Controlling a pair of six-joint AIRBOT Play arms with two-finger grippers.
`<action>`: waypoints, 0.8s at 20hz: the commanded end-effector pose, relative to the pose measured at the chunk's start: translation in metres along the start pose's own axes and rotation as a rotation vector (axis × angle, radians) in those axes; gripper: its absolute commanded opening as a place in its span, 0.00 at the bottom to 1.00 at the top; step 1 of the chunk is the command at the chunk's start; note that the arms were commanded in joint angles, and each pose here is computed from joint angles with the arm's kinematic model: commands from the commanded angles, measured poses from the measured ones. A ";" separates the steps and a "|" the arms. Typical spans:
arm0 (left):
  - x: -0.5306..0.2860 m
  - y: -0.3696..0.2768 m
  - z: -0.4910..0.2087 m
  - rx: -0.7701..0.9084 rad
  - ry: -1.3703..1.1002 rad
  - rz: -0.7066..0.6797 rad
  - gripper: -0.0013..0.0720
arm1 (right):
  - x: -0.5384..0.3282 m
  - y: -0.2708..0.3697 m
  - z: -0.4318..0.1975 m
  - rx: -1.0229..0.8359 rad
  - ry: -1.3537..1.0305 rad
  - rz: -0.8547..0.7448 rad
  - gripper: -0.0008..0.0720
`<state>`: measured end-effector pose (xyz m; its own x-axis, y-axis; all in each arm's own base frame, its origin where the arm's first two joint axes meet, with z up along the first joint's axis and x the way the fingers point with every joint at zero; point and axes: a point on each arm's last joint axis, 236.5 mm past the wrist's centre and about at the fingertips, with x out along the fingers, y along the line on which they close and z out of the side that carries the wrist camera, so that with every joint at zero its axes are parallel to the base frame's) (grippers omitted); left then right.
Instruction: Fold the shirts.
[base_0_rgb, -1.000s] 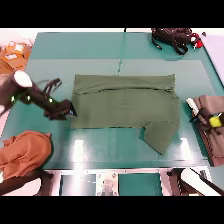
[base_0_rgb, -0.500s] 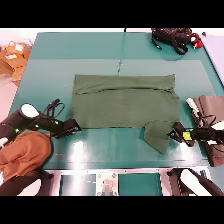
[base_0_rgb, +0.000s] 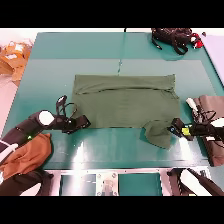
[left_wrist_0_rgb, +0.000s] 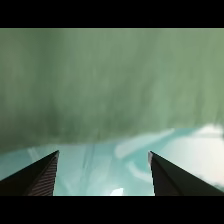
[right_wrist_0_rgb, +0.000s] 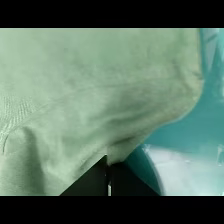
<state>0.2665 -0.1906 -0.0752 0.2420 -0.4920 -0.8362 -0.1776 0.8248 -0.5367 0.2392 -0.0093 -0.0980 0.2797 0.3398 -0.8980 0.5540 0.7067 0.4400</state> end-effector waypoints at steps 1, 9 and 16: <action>0.013 0.004 -0.002 -0.101 0.013 0.012 0.88 | -0.001 0.002 0.004 -0.017 -0.013 0.003 0.04; 0.023 0.020 0.015 -0.157 -0.033 0.055 0.88 | -0.001 0.003 0.011 -0.012 -0.042 0.008 0.04; 0.036 0.011 0.031 -0.115 -0.035 0.042 0.09 | -0.002 0.009 0.017 -0.013 -0.068 0.032 0.04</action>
<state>0.3001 -0.1855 -0.1110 0.2832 -0.4366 -0.8539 -0.3498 0.7820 -0.5159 0.2532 -0.0131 -0.0935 0.3353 0.3240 -0.8847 0.5366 0.7062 0.4619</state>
